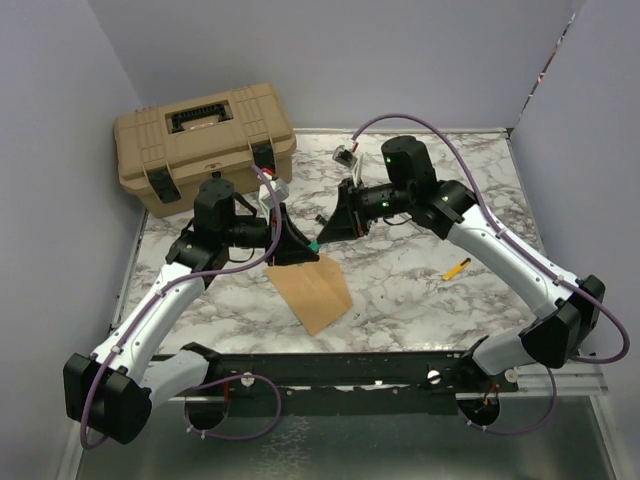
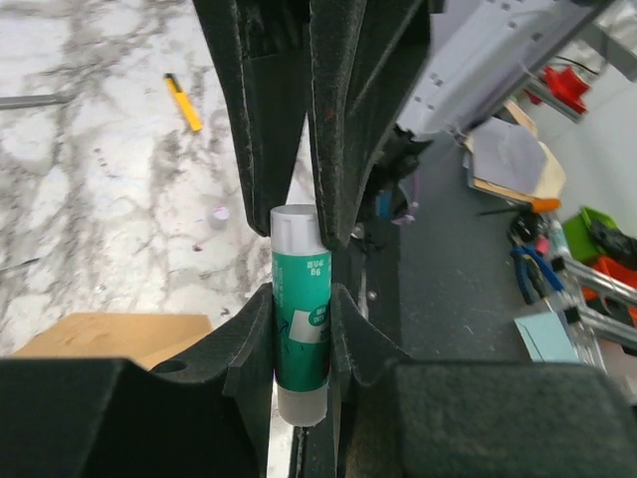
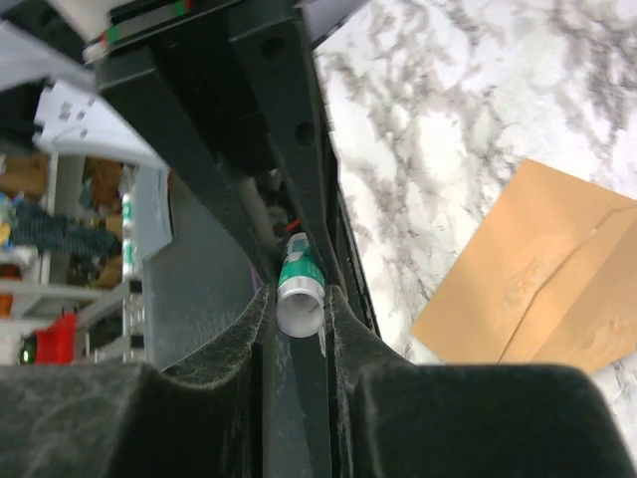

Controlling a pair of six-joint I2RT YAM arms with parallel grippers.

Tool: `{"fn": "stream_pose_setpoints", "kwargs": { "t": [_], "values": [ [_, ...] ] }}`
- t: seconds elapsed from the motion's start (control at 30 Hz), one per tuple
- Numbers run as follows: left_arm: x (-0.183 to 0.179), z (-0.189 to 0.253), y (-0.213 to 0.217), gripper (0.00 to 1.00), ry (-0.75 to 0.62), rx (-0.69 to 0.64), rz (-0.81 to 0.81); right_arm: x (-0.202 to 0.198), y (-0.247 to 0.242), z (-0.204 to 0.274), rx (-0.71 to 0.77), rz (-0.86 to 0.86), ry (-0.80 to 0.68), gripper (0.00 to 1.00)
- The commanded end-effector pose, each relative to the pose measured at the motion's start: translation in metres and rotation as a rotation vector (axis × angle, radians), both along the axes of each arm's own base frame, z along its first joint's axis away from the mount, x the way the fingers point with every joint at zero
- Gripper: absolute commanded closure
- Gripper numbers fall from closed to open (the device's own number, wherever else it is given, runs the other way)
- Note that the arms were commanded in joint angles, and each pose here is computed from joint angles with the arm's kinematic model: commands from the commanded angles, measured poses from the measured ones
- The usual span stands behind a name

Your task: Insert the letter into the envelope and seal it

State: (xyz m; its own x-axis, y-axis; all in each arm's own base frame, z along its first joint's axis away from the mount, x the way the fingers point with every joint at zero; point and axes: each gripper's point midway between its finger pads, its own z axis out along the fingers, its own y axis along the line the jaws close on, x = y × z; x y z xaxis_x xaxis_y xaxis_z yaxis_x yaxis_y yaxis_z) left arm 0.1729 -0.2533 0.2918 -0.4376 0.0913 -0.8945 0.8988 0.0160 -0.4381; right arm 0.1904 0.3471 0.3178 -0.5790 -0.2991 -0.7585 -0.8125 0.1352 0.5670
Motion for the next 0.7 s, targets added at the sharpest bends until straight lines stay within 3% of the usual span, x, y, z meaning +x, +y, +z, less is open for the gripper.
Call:
{"fn": "stream_pose_setpoints", "kwargs": {
  "t": [0.0, 0.1, 0.23, 0.3, 0.33, 0.4, 0.47, 0.53, 0.67],
  "values": [
    [0.051, 0.009, 0.001, 1.0, -0.099, 0.034, 0.261, 0.04, 0.018, -0.016, -0.03, -0.334, 0.238, 1.0],
    [0.072, 0.0, 0.007, 1.0, -0.126, 0.072, 0.369, 0.069, 0.016, -0.018, 0.057, -0.702, 0.444, 1.0],
    [0.09, -0.015, 0.015, 1.0, -0.138, 0.113, 0.465, 0.086, 0.013, -0.022, 0.095, -0.932, 0.618, 1.0],
    [0.091, -0.019, 0.016, 1.0, -0.134, 0.123, 0.474, 0.082, 0.017, -0.013, 0.115, -0.891, 0.615, 1.0],
    [0.09, -0.021, 0.016, 1.0, -0.13, 0.125, 0.471, 0.078, 0.018, -0.011, 0.111, -0.867, 0.609, 0.93],
    [0.087, -0.024, 0.015, 1.0, -0.123, 0.124, 0.454, 0.073, 0.018, -0.004, 0.126, -0.815, 0.552, 0.63],
    [0.081, -0.025, 0.012, 1.0, -0.106, 0.117, 0.42, 0.066, 0.017, 0.003, 0.146, -0.757, 0.487, 0.41],
    [0.071, -0.024, 0.008, 1.0, -0.09, 0.101, 0.36, 0.058, 0.017, 0.012, 0.163, -0.662, 0.377, 0.33],
    [0.045, -0.016, 0.001, 1.0, -0.062, 0.058, 0.219, 0.03, 0.021, 0.016, 0.112, -0.393, 0.15, 0.31]
  ]
}}
